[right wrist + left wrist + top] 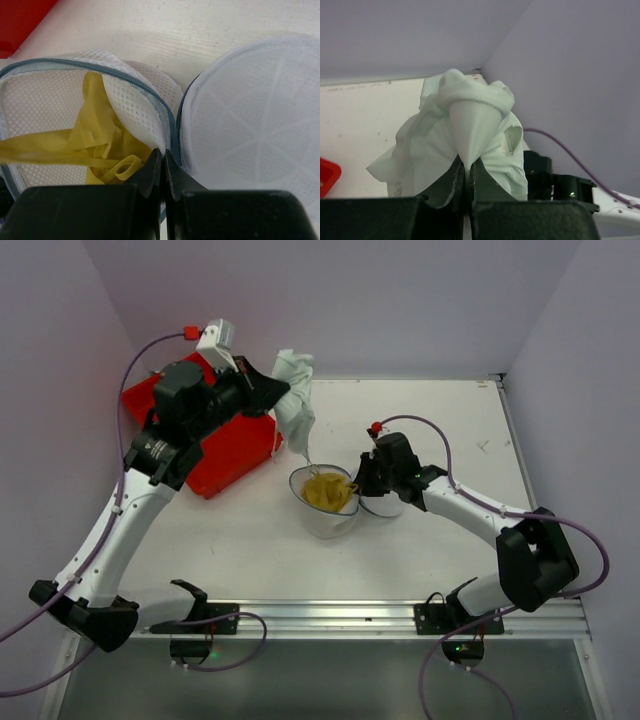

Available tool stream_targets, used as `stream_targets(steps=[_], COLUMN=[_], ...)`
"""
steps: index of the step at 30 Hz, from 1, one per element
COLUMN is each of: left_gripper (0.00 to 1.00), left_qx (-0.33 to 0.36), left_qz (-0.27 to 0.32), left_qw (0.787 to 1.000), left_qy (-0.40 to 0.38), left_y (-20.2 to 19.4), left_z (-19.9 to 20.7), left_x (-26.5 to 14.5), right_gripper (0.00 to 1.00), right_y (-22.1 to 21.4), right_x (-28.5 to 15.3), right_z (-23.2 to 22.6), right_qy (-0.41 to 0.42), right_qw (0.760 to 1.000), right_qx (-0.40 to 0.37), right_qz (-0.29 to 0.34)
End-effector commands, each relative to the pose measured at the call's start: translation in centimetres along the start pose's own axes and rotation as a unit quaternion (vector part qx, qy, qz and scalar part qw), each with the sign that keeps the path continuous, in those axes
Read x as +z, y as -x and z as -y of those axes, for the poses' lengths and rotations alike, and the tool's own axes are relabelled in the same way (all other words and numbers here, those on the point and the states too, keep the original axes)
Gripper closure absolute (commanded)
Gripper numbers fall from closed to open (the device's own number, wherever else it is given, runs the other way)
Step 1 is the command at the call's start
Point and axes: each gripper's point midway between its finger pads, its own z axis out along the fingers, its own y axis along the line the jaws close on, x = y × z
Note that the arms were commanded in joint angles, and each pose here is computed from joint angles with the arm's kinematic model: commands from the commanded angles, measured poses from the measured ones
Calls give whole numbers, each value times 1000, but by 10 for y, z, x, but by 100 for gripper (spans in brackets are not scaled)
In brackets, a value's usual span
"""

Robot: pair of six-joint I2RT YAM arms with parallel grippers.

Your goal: Unzip the laundry bag and remove the bra

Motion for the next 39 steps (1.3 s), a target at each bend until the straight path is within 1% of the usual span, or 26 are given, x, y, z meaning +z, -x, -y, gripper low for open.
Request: stream_targets(steps=[1, 2, 4, 5, 7, 9, 10, 11, 12, 14, 16, 19, 20, 22, 23, 25, 27, 28, 29, 31, 32, 34, 35, 37, 38, 39], left_gripper=[98, 98, 98, 98, 98, 97, 97, 97, 97, 97, 97, 97, 97, 97, 97, 97, 97, 97, 97, 97, 97, 97, 97, 97, 97, 97], left_qx=[25, 34, 43, 49, 53, 53, 50, 47, 45, 40, 38, 48, 57, 69, 84, 96, 107, 109, 111, 106, 102, 99, 96, 89, 83, 79], left_qz=[67, 69, 82, 98, 118, 121, 111, 94, 82, 60, 67, 89, 97, 120, 127, 148, 148, 161, 156, 161, 153, 158, 146, 144, 129, 127], left_qw=[992, 988, 984, 982, 980, 986, 990, 994, 996, 996, 993, 978, 971, 958, 947, 934, 924, 917, 911, 901, 896, 889, 888, 883, 885, 882], left_qy=[-99, -134, -153, -157, -150, -101, -73, -29, -7, 46, 94, 181, 212, 252, 283, 311, 336, 348, 366, 389, 403, 418, 426, 437, 440, 446], left_y=[67, 80, 93, 101, 106, 92, 83, 66, 57, 35, 35, 47, 53, 68, 75, 90, 97, 108, 108, 115, 111, 115, 106, 104, 90, 86], left_z=[62, 82, 96, 101, 99, 72, 57, 31, 16, -17, -47, -93, -109, -129, -145, -164, -189, -204, -222, -253, -273, -302, -322, -350, -368, -380], left_x=[-17, -21, -29, -37, -43, -37, -31, -18, -12, -3, -3, -8, -8, -11, -10, -10, 0, -1, 8, 9, 20, 24, 37, 42, 55, 56], right_gripper=[100, 100, 100, 100, 100, 100, 100, 100, 100, 100, 100, 100, 100, 100, 100, 100, 100, 100, 100, 100, 100, 100, 100, 100, 100, 100], right_y=[11, 11, 11, 12, 12, 12, 11, 11, 11, 10, 10, 10, 9, 8, 8, 7, 6, 6, 5, 5, 6, 9, 10, 9, 9, 8], right_x=[0, -1, -2, -3, -3, -3, -2, -1, -1, -1, -3, -5, -5, -6, -7, -7, -8, -9, -10, -11, -12, -14, -15, -14, -14, -14], right_z=[-12, -13, -12, -12, -11, -10, -11, -10, -10, -11, -12, -13, -12, -12, -13, -13, -12, -12, -13, -13, -14, -17, -18, -19, -20, -20], right_qy=[28, 29, 29, 29, 26, 24, 25, 25, 26, 27, 29, 32, 32, 33, 35, 36, 36, 36, 37, 39, 41, 45, 49, 54, 55, 56], right_qw=[999, 999, 999, 999, 999, 999, 999, 999, 999, 999, 999, 999, 999, 999, 999, 999, 999, 999, 999, 999, 999, 999, 998, 998, 998, 998], right_qx=[0, 1, 1, 1, 1, 0, 1, 1, 1, 1, 0, -2, -2, -3, -4, -6, -6, -6, -8, -8, -9, -11, -17, -20, -21, -22], right_qz=[16, 18, 19, 24, 27, 26, 24, 23, 22, 21, 22, 23, 22, 21, 20, 20, 18, 18, 18, 19, 20, 24, 27, 25, 22, 21])
